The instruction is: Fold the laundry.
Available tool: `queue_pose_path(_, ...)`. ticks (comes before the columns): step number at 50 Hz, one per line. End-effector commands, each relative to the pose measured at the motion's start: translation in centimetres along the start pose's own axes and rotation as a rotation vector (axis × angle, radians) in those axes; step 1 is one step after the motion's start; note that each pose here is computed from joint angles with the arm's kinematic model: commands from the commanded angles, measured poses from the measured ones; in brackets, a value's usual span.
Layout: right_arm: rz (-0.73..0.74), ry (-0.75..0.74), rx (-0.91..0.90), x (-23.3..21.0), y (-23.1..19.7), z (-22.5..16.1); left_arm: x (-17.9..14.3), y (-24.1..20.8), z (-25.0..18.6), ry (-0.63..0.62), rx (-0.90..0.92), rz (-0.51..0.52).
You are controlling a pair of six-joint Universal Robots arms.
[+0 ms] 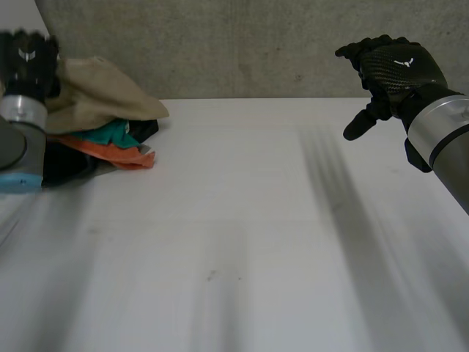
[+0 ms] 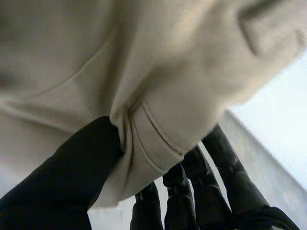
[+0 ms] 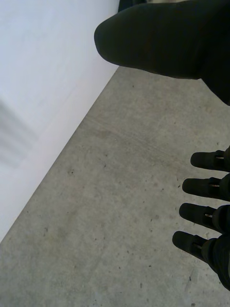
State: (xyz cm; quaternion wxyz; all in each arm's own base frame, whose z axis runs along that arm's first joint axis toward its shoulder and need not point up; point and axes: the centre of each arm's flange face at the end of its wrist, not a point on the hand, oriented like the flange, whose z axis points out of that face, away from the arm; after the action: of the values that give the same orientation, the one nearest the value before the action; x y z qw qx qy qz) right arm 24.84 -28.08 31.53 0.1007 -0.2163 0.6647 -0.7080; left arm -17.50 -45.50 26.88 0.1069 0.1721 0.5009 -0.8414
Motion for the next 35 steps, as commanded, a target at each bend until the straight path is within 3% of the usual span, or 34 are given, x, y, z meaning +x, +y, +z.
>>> queue_pose_path(1, -0.006, 0.006, 0.004, 0.2, -0.1, 0.0, 2.8, -13.3, -3.7, 0.115, 0.179, -0.264)
queue_pose_path(3, -0.007, 0.011, 0.006, 0.3, -0.2, 0.1, 3.7, -15.5, -5.1, 0.158, 0.194, -0.332)
queue_pose_path(6, -0.008, 0.018, 0.011, 0.5, -0.3, 0.1, 7.4, -18.8, -9.7, 0.314, 0.145, -0.512)
queue_pose_path(9, -0.008, 0.015, 0.014, 0.6, -0.4, 0.2, 10.4, -19.0, -12.8, 0.423, 0.066, -0.583)
queue_pose_path(13, -0.010, 0.011, 0.020, 0.6, -0.4, 0.3, 16.6, -15.6, -18.1, 0.599, -0.142, -0.600)
queue_pose_path(18, -0.017, 0.002, -0.002, 0.5, 0.2, 0.6, 20.7, -11.5, -22.4, 0.732, -0.381, -0.549)
queue_pose_path(24, -0.116, -0.028, -0.067, 0.0, 2.4, 1.3, 19.9, -11.8, -22.8, 0.758, -0.475, -0.509)
queue_pose_path(28, -0.222, -0.045, -0.104, -0.3, 2.8, 0.9, 16.5, -15.0, -20.6, 0.689, -0.371, -0.531)
queue_pose_path(35, -0.333, -0.097, -0.194, -1.0, 3.1, -0.6, 12.4, -15.7, -18.6, 0.586, -0.322, -0.531)
